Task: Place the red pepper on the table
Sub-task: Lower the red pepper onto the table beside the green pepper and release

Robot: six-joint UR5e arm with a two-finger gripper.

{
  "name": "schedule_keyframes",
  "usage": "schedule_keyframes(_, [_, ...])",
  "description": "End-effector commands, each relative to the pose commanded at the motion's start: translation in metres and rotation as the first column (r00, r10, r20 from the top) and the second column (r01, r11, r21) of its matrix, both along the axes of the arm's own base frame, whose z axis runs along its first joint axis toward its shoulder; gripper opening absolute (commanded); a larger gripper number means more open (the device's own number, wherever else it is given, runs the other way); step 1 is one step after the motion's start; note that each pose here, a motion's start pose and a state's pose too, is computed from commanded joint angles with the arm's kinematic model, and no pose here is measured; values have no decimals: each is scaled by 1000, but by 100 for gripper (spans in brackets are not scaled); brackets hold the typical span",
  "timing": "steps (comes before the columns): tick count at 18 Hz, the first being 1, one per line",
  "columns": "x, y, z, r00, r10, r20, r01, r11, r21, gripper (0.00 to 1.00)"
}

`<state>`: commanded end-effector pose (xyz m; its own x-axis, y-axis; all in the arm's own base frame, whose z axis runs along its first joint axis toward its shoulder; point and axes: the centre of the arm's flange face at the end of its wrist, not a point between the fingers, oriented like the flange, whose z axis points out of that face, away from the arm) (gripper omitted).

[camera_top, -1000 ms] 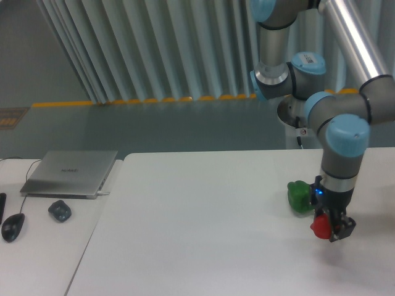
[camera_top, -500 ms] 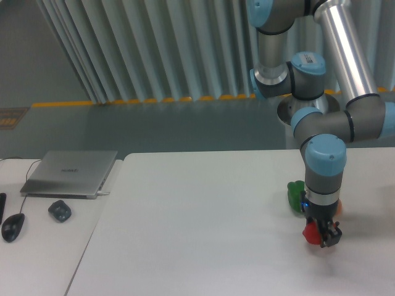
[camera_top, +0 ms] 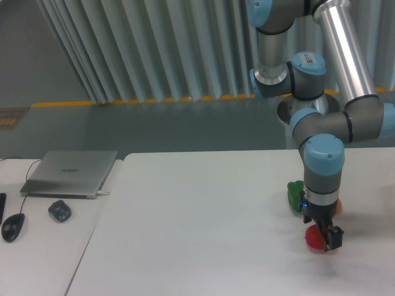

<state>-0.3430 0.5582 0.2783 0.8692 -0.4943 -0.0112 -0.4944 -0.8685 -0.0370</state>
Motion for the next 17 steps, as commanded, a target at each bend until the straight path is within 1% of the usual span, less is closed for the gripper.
schedule_keyframes(2, [0,0,4,1000,0,-12,0,1000,1,100])
schedule_keyframes(5, [-5,1,16,998,-9,-69,7,1000,-23,100])
schedule_keyframes(8, [-6,4,35,996,-15,-92,15,1000,3,100])
schedule_keyframes(17, [-7,4,50,994,-11,-109,14,1000,22,100])
